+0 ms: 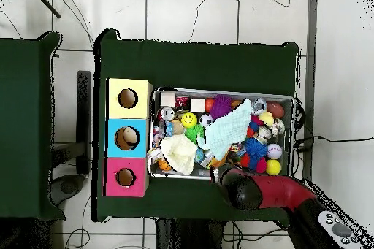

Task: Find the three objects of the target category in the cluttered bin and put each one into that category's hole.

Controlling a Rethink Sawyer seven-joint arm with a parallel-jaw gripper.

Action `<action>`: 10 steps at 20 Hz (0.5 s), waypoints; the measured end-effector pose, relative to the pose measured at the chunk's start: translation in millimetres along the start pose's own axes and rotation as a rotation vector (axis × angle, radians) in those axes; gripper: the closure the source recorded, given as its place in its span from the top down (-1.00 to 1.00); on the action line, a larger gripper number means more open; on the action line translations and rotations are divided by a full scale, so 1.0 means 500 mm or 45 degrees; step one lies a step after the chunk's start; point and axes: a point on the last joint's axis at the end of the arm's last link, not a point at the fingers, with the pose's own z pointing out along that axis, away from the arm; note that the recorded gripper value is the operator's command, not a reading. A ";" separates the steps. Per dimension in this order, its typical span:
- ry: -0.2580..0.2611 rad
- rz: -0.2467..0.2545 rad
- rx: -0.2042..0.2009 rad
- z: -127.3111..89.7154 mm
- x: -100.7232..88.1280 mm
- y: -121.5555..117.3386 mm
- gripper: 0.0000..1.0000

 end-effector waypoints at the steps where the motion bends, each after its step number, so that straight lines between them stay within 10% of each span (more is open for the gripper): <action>1: 0.003 -0.006 -0.002 0.011 0.002 -0.003 1.00; 10: -0.012 -0.005 0.022 0.012 -0.002 -0.029 1.00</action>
